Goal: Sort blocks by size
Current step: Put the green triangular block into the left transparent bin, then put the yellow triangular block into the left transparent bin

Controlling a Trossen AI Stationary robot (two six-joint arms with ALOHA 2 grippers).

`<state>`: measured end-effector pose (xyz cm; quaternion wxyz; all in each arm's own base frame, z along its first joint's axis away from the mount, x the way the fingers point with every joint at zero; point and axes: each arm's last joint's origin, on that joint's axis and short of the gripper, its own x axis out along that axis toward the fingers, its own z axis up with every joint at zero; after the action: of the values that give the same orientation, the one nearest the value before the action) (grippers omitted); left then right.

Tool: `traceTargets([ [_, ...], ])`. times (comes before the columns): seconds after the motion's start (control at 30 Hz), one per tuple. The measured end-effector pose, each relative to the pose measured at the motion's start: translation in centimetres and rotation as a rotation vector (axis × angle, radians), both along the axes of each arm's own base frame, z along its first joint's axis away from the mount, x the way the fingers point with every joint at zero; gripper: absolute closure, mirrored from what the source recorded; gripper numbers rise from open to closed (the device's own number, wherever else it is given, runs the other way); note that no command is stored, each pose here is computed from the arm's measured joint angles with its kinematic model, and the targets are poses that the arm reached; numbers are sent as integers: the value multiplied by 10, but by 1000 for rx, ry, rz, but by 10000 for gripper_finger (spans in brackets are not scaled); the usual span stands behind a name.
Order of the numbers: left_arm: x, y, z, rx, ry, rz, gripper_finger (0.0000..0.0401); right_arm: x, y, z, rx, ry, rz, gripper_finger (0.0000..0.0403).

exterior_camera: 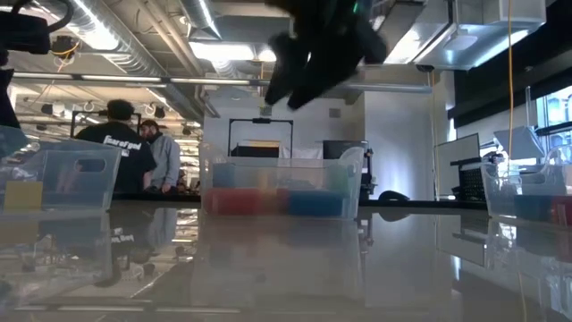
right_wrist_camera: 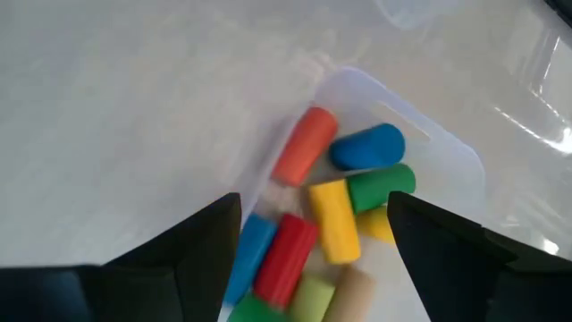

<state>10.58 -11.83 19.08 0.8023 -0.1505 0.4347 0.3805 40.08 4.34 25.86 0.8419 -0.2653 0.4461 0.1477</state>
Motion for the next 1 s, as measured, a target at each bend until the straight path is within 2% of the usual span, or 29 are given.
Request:
traceTargets([
  [0.23,0,0,0,-32,-36,68,174,-24,43,27,-80,110,32,116],
  [0.37,3,-3,1,-62,-78,80,163,-50,65,42,-59,146,24,116],
  [0.53,12,-11,8,-60,-223,22,161,-80,97,57,-15,158,6,116],
  [0.67,20,-15,10,-53,-320,-15,161,-102,122,54,-8,221,-74,116],
  [1.0,33,-18,10,-74,-348,-78,160,-159,182,21,35,329,-210,116],
])
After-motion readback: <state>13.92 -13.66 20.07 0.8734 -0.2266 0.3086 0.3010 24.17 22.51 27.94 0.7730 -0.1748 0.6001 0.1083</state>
